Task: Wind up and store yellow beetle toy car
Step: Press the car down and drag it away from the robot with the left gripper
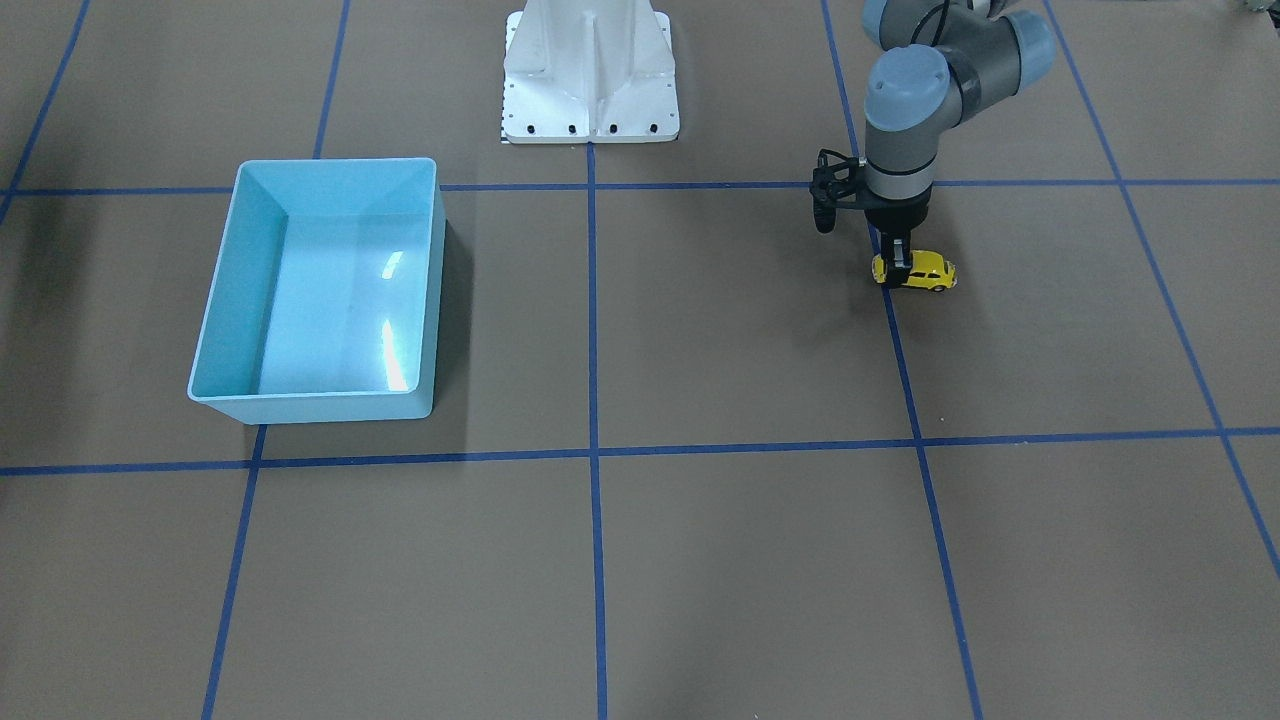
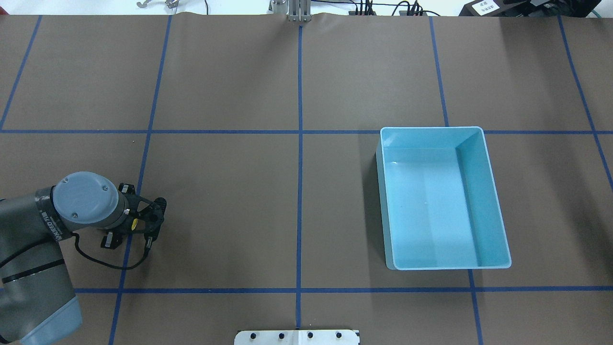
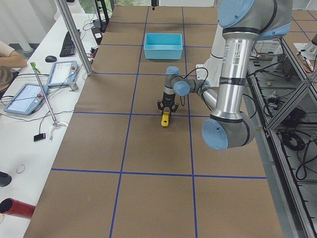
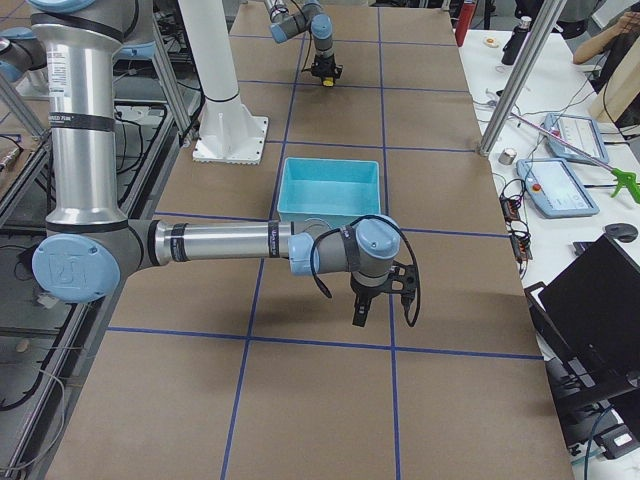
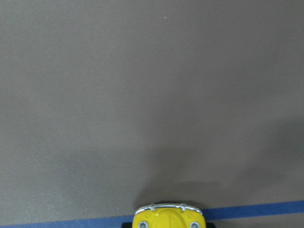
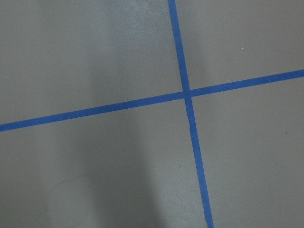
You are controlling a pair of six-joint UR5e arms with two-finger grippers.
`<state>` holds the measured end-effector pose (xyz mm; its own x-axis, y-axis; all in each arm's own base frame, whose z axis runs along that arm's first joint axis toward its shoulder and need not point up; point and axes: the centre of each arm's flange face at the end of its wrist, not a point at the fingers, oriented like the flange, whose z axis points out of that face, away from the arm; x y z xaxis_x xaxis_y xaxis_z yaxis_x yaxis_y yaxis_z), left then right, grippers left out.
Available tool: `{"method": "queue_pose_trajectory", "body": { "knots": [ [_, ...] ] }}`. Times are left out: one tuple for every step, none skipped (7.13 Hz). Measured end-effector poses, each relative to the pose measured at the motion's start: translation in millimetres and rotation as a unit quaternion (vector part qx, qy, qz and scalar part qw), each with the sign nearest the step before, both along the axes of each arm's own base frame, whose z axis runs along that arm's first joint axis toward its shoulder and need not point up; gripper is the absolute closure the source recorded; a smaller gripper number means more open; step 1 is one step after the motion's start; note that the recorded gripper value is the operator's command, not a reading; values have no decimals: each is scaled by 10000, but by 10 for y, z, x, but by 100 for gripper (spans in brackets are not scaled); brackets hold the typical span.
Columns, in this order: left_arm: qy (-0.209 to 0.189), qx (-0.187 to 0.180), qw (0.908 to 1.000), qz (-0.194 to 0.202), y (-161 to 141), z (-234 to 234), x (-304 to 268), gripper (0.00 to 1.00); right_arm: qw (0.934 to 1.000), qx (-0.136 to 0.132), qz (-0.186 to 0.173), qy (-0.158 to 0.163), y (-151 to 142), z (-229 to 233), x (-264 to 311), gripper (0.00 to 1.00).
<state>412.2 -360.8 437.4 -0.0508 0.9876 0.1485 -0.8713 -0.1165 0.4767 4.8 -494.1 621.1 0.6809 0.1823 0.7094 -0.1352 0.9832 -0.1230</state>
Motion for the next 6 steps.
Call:
{"method": "queue_pose_trajectory", "body": {
  "knots": [
    [48, -58, 10000, -33, -133, -2, -128, 70, 10000, -8, -1, -1, 10, 7, 1, 0],
    [116, -126, 9998, -49, -294, -1, -292, 70, 10000, -14, -2, -4, 20, 14, 1, 0],
    [223, -243, 9994, -107, -467, 17, -451, 70, 10000, -8, -3, -6, 23, 12, 0, 0],
    [381, -391, 9983, -196, -689, 62, -578, 71, 10000, -2, -4, -7, 24, 8, 0, 0],
    [514, -459, 9974, -228, -966, 103, -668, 71, 10000, 0, -4, -8, 24, 6, -1, 0],
    [584, -436, 9972, -164, -1272, 121, -727, 71, 10000, 3, -4, -8, 23, 3, -1, 0]
  ]
}}
